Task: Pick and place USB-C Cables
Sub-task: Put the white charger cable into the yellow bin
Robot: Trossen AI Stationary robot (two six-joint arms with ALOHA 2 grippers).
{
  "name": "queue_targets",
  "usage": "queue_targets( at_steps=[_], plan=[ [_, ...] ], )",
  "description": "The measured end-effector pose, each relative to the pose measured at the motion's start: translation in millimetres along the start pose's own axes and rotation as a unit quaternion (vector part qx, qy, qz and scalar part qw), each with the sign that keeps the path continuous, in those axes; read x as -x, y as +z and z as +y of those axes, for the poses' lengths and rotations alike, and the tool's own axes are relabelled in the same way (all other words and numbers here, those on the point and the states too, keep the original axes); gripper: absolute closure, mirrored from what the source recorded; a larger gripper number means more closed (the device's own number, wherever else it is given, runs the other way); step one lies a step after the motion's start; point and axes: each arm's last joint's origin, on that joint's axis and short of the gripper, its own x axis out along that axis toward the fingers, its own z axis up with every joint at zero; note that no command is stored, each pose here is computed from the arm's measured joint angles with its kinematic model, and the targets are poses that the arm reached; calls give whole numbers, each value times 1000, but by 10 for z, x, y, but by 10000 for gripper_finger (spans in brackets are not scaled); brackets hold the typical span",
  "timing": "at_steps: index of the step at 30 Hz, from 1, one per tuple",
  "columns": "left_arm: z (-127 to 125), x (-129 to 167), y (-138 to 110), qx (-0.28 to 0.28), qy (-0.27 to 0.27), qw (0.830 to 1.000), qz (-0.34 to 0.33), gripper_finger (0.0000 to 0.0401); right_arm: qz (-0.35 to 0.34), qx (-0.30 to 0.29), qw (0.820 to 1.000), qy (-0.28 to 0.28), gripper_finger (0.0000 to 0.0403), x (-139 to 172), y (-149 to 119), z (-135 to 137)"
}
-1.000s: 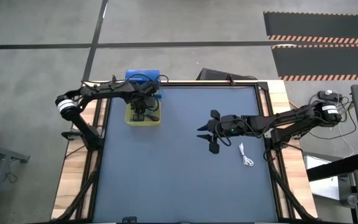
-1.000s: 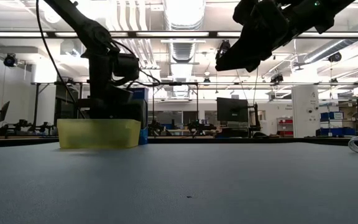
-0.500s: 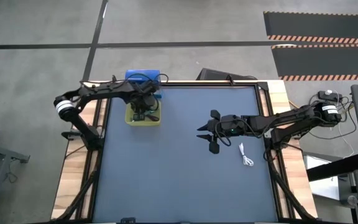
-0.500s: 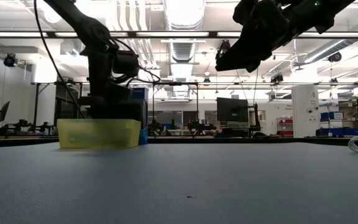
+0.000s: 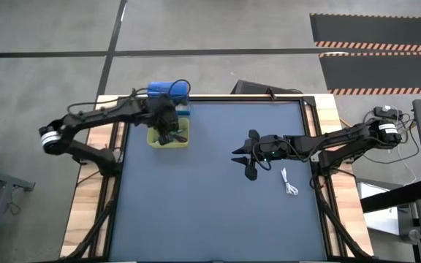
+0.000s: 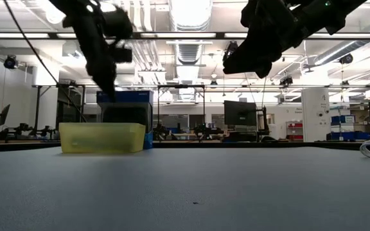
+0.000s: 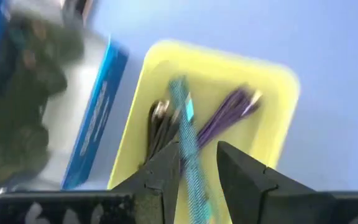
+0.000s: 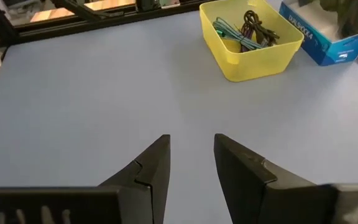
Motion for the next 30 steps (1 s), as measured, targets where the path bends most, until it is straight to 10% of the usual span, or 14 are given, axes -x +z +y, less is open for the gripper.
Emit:
queue_targets(
  at_steps=[18,30],
  plan=[
    [-673,201,-215,86,-88,926,-358,311,-7,-51,999,9,291,9,47,50],
    [-757,2,-396,106,-103,921,-360,311,122,-106,986,-32,293,95,59,44]
  ],
)
